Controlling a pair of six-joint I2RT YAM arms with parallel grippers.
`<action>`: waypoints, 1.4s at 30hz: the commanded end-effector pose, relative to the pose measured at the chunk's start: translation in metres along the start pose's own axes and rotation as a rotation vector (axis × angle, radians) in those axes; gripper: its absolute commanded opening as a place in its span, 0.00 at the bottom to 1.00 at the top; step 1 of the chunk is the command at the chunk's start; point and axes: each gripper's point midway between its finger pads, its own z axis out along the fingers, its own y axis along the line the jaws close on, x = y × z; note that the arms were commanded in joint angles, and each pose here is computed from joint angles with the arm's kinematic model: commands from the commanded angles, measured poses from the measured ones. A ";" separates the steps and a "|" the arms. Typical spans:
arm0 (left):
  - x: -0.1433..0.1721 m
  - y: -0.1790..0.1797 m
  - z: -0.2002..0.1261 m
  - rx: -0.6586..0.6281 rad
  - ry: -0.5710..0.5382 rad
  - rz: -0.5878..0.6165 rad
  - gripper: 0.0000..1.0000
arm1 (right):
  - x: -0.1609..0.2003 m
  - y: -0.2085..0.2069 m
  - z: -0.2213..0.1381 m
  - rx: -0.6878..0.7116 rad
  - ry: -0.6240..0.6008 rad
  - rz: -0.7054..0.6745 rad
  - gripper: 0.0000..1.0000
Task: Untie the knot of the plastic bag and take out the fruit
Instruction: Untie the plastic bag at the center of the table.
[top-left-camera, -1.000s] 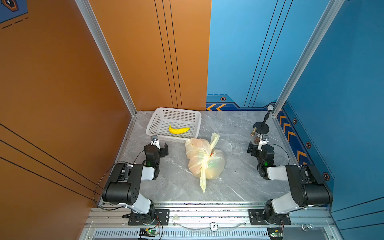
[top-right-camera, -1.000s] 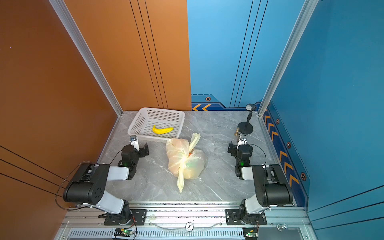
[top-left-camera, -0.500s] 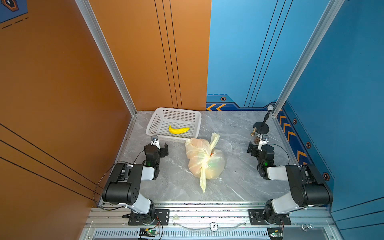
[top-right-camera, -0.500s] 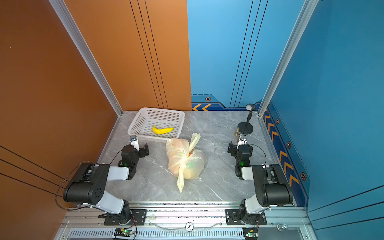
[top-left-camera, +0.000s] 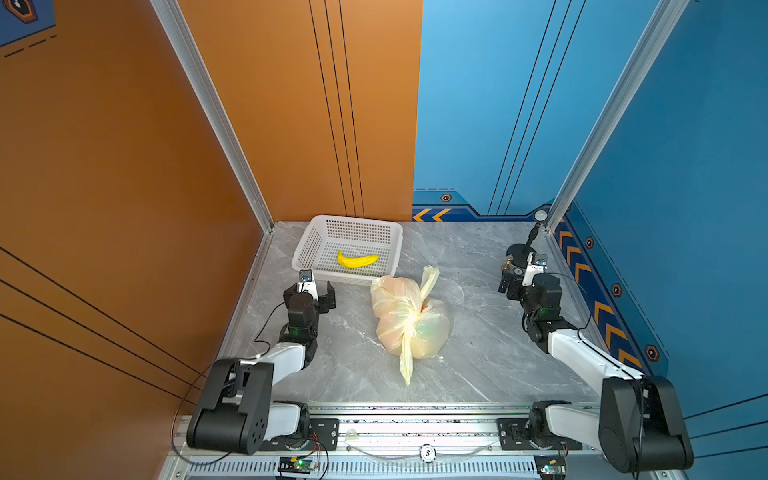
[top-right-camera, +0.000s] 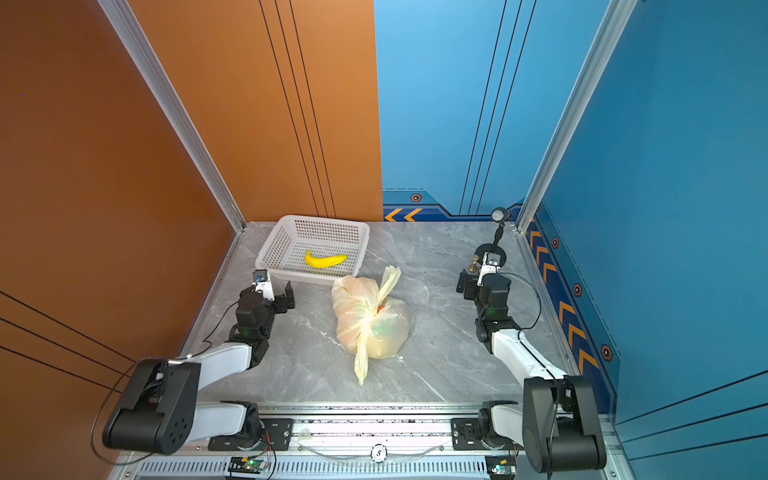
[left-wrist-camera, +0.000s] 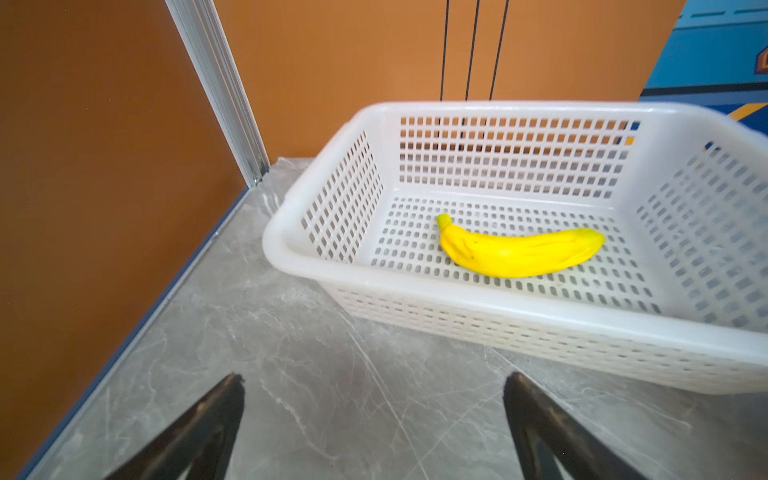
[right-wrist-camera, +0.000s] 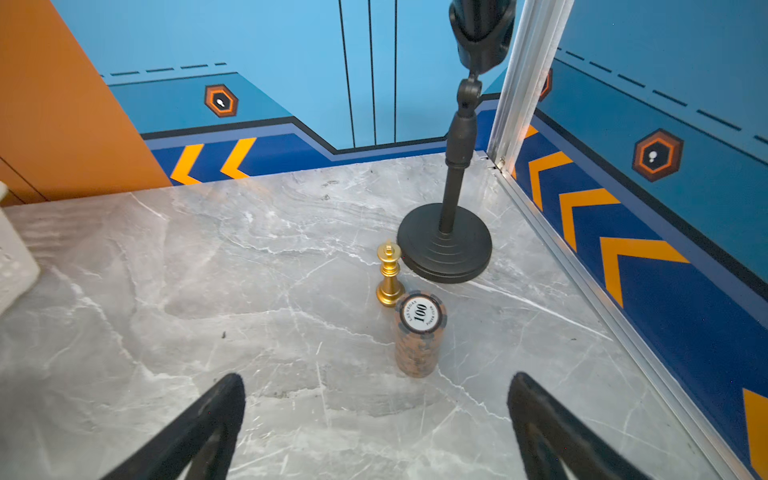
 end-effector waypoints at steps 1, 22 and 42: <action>-0.013 -0.006 -0.013 0.007 0.066 -0.047 0.98 | 0.006 0.029 -0.021 -0.105 0.155 0.073 0.98; -0.029 -0.228 -0.144 0.762 0.628 0.118 0.67 | 0.065 0.229 -0.159 -0.753 0.655 -0.117 0.88; 0.019 -0.267 -0.136 0.807 0.788 0.090 0.36 | 0.133 0.273 -0.151 -0.786 0.757 -0.220 0.46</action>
